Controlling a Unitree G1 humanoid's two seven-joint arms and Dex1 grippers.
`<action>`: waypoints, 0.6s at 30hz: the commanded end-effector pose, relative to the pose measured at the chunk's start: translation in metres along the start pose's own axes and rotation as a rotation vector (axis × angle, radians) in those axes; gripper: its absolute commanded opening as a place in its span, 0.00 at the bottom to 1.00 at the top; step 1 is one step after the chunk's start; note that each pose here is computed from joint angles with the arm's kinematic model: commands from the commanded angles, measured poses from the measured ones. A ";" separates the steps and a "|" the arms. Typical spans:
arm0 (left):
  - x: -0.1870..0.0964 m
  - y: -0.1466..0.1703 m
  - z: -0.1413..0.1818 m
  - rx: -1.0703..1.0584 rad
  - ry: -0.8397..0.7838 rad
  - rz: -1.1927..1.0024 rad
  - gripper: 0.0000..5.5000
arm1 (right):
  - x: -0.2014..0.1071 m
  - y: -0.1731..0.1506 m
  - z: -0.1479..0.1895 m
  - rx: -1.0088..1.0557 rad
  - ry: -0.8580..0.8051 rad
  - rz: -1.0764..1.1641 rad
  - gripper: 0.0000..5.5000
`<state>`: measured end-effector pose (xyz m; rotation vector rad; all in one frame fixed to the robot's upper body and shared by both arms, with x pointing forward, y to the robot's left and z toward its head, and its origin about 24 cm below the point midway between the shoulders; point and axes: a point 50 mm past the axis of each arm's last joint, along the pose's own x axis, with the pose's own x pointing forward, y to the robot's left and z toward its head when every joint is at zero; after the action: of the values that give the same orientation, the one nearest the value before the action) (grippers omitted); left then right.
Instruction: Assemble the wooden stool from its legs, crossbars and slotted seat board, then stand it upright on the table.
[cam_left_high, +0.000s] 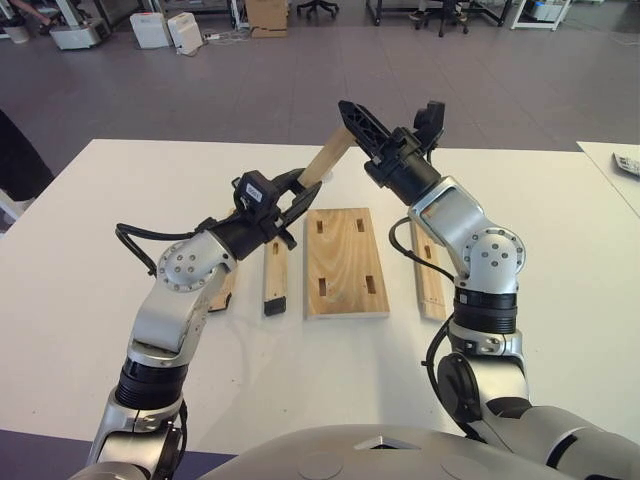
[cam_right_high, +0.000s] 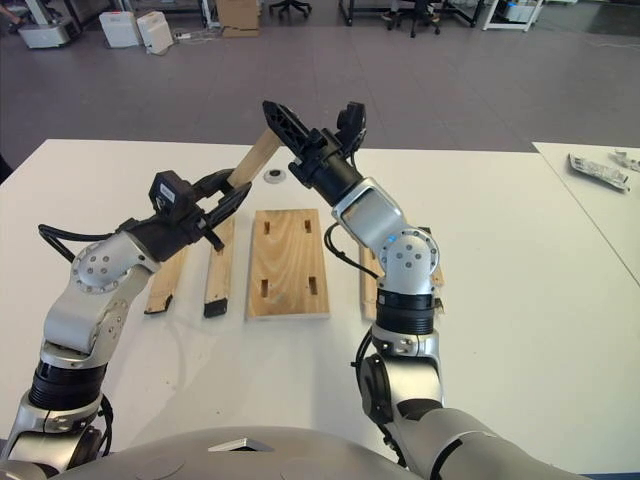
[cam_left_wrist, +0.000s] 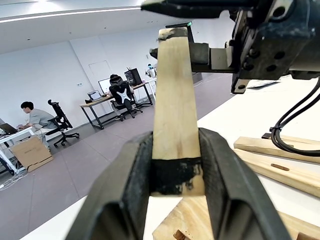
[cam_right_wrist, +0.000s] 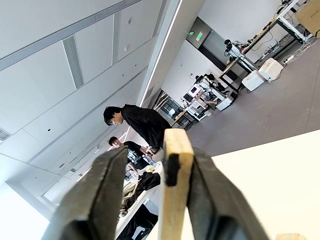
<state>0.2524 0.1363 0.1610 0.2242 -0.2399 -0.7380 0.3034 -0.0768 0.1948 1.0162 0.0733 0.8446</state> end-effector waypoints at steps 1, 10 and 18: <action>-0.003 0.004 0.001 0.016 0.009 0.010 0.24 | 0.003 0.002 0.000 -0.003 0.019 -0.002 0.20; -0.007 -0.001 -0.001 -0.110 -0.020 0.013 0.30 | 0.000 -0.004 0.002 -0.053 0.020 -0.066 0.07; -0.063 0.033 -0.024 -0.254 0.069 0.306 0.42 | -0.080 -0.061 0.061 -0.679 -0.205 -0.692 0.07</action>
<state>0.2383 0.1998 0.1429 -0.0125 -0.1203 -0.5238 0.3206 -0.1734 0.1670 0.5638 -0.0297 0.2035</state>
